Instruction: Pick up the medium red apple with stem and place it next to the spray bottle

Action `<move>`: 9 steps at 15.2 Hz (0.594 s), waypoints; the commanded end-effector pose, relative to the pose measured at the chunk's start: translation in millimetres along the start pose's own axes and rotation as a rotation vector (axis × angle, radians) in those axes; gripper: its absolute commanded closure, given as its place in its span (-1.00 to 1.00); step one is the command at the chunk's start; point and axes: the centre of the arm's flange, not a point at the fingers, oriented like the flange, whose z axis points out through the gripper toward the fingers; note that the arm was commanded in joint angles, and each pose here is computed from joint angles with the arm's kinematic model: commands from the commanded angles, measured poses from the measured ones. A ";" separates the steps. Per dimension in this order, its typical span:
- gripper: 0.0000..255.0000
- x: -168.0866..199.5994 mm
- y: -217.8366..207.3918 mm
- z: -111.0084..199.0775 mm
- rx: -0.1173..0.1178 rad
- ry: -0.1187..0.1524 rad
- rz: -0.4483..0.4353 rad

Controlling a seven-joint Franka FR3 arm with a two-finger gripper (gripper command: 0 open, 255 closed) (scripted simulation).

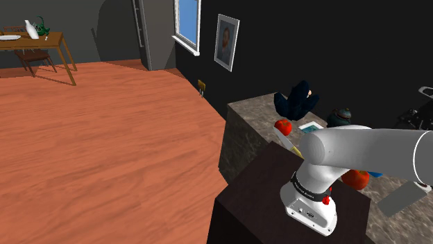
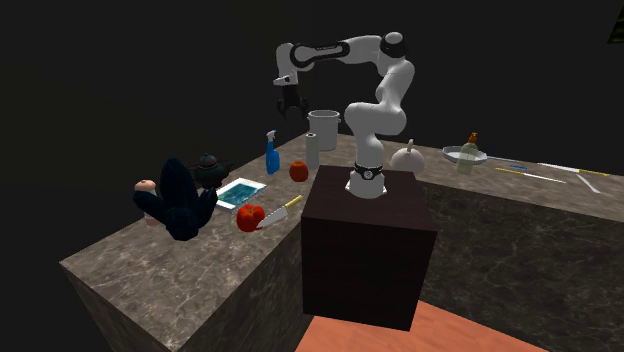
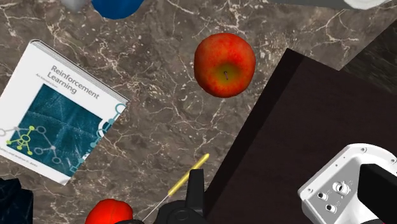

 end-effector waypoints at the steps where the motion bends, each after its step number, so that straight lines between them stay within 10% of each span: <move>1: -1.00 -3.0 0.1 7.8 0.002 0.014 0.007; 9: -1.00 -2.7 0.1 32.0 0.002 0.014 0.007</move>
